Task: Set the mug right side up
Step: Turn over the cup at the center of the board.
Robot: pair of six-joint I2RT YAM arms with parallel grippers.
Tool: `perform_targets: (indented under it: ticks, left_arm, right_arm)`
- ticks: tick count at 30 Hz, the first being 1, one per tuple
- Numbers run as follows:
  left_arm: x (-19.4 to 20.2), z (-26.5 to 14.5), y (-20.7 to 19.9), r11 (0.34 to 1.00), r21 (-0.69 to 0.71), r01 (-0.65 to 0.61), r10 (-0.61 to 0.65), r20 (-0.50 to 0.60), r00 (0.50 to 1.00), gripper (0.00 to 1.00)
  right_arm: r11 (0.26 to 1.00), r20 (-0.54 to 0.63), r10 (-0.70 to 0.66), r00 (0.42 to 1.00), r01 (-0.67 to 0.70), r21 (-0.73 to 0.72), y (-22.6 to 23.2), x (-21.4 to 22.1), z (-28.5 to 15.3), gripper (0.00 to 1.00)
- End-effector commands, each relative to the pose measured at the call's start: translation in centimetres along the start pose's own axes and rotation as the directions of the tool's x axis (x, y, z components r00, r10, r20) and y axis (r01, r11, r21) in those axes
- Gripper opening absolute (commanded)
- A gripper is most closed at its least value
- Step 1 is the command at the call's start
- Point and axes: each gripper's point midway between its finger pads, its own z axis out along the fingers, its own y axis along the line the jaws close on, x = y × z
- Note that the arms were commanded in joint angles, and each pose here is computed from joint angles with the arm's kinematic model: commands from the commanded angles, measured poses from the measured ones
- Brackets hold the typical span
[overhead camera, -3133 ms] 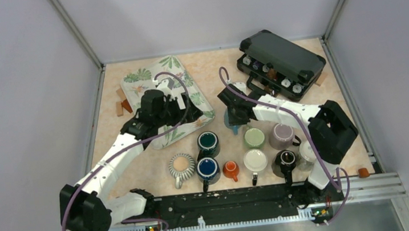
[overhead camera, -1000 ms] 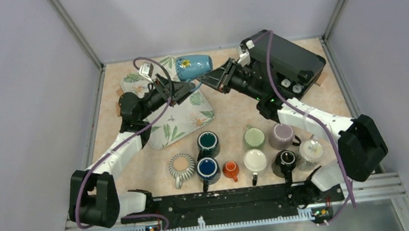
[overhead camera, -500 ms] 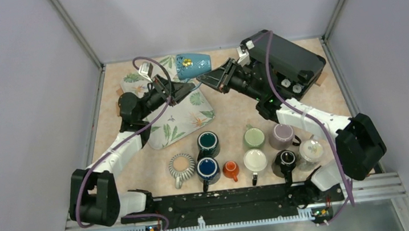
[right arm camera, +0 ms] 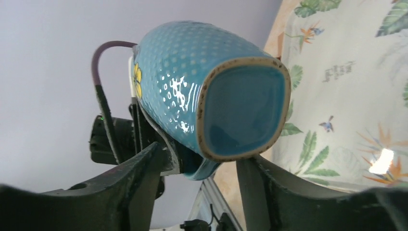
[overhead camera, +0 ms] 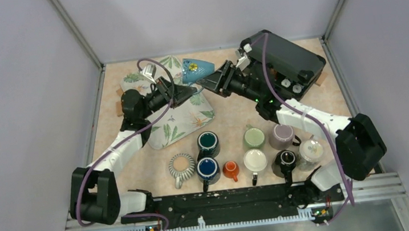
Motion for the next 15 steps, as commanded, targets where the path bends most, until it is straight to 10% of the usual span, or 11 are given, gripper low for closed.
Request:
perform_targets:
  ticks: [1,15]
  left_arm:
    - [-1.8,0.3,-3.4,0.980,0.034,-0.196,0.194,0.064,0.979,0.00]
    - [-8.5,0.0,1.5,0.838,-0.395,-0.376,0.466,0.162,0.870,0.00]
  right_arm:
    - [0.996,0.030,-0.077,0.997,0.076,0.043,-0.1,-1.0,-0.7,0.62]
    - [0.930,0.019,-0.227,0.974,0.211,0.301,-3.6,-1.6,-4.9,0.95]
